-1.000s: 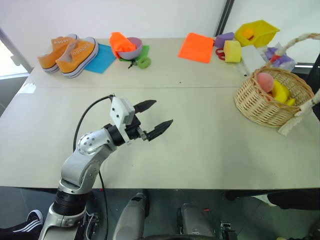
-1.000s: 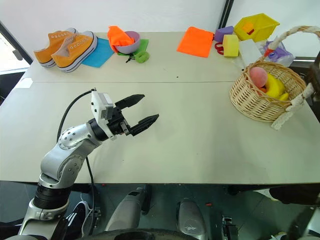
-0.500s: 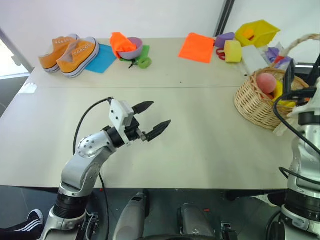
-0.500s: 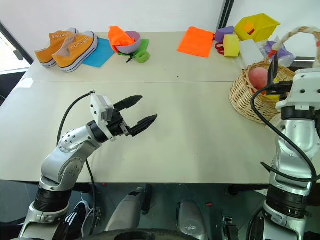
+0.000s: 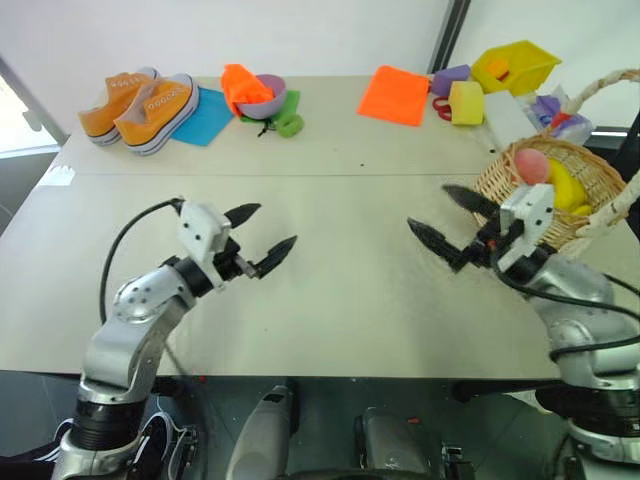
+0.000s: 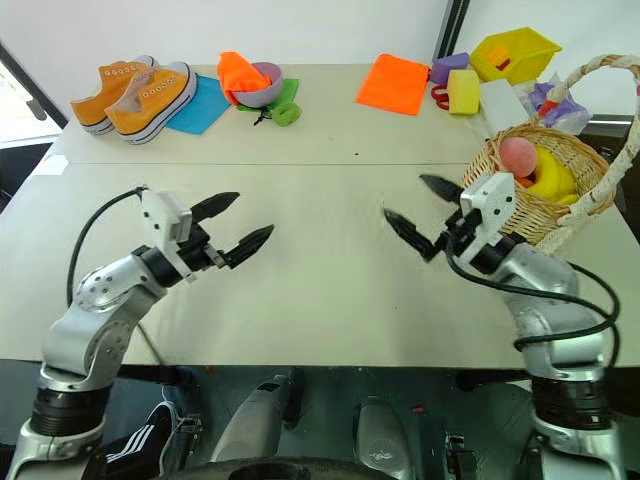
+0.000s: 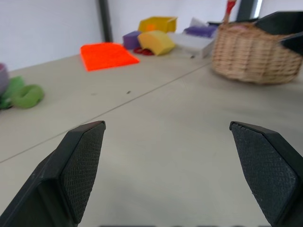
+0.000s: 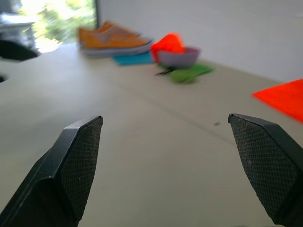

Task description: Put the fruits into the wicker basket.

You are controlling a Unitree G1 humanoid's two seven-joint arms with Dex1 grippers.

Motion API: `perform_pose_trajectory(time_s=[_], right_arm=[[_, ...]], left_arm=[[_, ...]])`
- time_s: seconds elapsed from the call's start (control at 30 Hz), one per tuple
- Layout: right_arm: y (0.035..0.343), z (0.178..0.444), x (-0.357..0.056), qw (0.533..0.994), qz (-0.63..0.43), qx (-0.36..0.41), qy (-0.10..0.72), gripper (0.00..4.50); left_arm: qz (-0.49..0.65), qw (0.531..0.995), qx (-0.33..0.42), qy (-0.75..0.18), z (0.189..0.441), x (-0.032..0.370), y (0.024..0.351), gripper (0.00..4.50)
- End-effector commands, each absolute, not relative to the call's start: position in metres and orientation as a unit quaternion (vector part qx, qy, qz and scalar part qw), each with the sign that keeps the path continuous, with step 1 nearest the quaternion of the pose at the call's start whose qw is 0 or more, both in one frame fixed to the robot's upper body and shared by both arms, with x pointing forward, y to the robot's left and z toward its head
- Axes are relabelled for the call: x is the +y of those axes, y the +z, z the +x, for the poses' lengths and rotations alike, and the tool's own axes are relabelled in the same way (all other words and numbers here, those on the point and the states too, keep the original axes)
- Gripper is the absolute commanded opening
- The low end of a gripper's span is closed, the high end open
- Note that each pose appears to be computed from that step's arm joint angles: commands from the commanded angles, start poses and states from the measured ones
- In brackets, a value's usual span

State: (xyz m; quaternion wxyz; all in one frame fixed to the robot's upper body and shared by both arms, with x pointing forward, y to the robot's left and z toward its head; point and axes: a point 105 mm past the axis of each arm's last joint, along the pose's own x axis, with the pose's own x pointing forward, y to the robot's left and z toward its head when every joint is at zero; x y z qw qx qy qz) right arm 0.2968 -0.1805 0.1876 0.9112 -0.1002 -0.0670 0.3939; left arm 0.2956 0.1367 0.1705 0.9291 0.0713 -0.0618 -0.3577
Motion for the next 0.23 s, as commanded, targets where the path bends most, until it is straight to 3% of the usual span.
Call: perform_pose_trajectory(time_s=[0.03,0.23], right_arm=[[0.177,0.295,-0.185,0.897,-0.108,-0.045,0.425,4.43],[0.173,0.306,-0.185,0.901,-0.107,-0.052,0.417,4.43]], left_arm=[[0.085,0.937,-0.074,-0.33,0.293,0.154,0.17,4.5],[0.071,0.95,-0.049,-0.3,0.291,0.174,0.159,4.5]])
